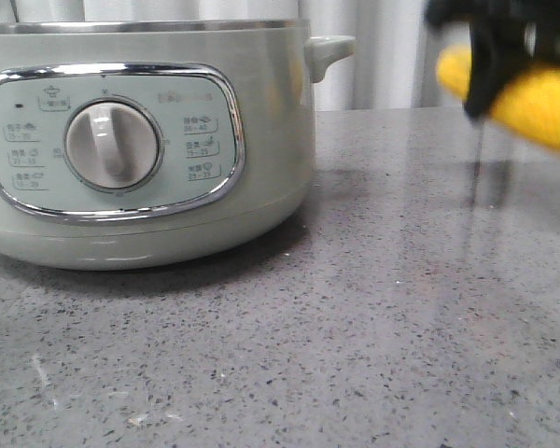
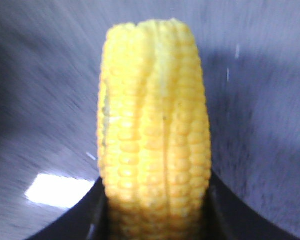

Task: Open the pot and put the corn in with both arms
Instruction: 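Lift the corn cob with the right gripper and carry it over the pot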

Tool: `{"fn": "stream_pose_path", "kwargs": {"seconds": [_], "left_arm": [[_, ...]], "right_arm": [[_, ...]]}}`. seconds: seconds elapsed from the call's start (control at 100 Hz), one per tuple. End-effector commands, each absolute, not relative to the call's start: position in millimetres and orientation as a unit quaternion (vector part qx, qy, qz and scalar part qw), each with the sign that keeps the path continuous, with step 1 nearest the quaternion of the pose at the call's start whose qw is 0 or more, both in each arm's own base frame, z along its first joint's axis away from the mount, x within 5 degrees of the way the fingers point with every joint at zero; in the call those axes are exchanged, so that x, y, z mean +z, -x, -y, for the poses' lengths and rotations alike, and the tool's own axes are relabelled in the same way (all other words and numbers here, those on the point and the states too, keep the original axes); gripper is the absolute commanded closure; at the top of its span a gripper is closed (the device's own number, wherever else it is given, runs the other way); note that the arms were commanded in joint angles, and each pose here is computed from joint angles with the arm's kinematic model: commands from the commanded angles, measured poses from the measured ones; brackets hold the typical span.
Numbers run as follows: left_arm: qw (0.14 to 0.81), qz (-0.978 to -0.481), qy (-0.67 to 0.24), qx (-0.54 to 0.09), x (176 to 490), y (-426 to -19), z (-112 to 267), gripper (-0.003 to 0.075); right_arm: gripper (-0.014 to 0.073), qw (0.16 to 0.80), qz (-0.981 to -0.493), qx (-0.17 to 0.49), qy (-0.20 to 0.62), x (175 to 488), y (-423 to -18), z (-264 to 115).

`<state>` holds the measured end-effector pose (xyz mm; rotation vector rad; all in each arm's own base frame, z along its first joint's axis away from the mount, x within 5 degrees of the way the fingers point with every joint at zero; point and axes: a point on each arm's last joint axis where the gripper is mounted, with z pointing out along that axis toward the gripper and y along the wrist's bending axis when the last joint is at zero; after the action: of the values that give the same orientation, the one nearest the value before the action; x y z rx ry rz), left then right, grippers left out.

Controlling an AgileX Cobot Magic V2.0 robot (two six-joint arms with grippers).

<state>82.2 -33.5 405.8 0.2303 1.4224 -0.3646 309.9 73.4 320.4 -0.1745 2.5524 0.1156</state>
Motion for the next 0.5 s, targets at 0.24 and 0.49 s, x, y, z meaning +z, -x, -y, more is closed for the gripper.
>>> {"fn": "stream_pose_path", "kwargs": {"seconds": [0.24, 0.49], "left_arm": [[0.753, -0.631, -0.085, -0.17, 416.2, -81.7, 31.0, 0.024], [0.753, -0.63, -0.084, -0.169, 416.4, -81.8, 30.8, 0.024]], "right_arm": [[0.0495, 0.53, -0.811, 0.21, 0.13, 495.7, -267.1, -125.1], [0.0494, 0.505, -0.789, 0.262, 0.232, 477.6, -265.4, -212.5]]}}
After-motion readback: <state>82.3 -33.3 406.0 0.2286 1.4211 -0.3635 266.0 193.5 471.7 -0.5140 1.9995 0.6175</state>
